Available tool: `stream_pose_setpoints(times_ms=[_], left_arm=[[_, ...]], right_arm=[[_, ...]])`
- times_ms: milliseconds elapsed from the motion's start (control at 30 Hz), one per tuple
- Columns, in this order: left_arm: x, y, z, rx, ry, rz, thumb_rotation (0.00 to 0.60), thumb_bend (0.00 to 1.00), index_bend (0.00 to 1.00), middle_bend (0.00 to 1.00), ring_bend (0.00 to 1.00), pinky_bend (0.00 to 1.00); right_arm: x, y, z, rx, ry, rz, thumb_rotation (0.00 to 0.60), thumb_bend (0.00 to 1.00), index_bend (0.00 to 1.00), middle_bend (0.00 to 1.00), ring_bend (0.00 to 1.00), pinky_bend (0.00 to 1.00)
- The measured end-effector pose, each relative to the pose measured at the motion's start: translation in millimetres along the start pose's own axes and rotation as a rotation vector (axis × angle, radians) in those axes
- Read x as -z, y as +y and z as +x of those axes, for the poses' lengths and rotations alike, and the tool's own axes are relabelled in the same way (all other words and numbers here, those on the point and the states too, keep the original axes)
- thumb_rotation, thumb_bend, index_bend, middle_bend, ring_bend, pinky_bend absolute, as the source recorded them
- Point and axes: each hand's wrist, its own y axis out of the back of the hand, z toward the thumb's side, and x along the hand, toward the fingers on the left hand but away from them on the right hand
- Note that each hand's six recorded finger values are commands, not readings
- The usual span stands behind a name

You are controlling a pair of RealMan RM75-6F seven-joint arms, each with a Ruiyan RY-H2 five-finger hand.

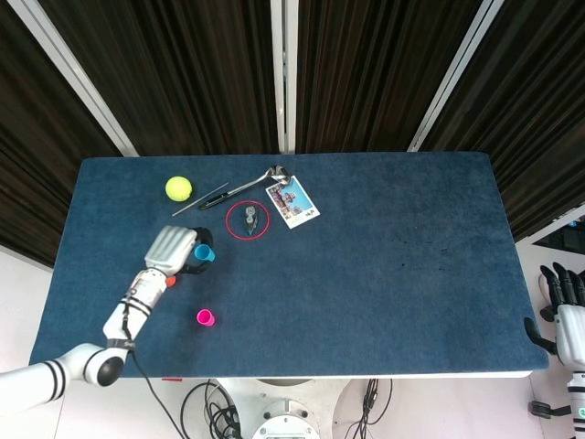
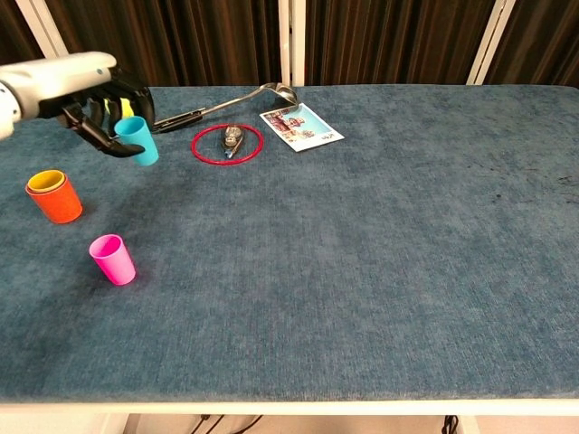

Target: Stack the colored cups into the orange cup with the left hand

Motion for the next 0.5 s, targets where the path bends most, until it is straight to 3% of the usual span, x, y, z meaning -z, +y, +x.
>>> stream_pose_setpoints(times_ms=[167, 333, 500], left_arm=[[28, 20, -39, 0.002, 0.076, -0.01, 0.6, 0.28, 0.48, 0.49, 0.54, 0.6], [44, 4, -69, 0.038, 0.11, 0.008, 0.6, 0.28, 0.48, 0.49, 0.54, 0.6], [52, -3, -73, 0.035, 0.127, 0.007, 0.6, 0.28, 0.48, 0.49, 0.54, 0.6]], right_arm=[[-6, 0, -1, -0.002, 0.015, 0.006, 0.6, 0.29, 0.0, 0.0, 0.0, 0.0], [-13, -3, -1, -0.012, 0.03, 0.013, 0.6, 0.29, 0.0, 0.0, 0.0, 0.0], [-22, -5, -1, -0.02, 0.049, 0.023, 0.6, 0.29, 0.0, 0.0, 0.0, 0.0]])
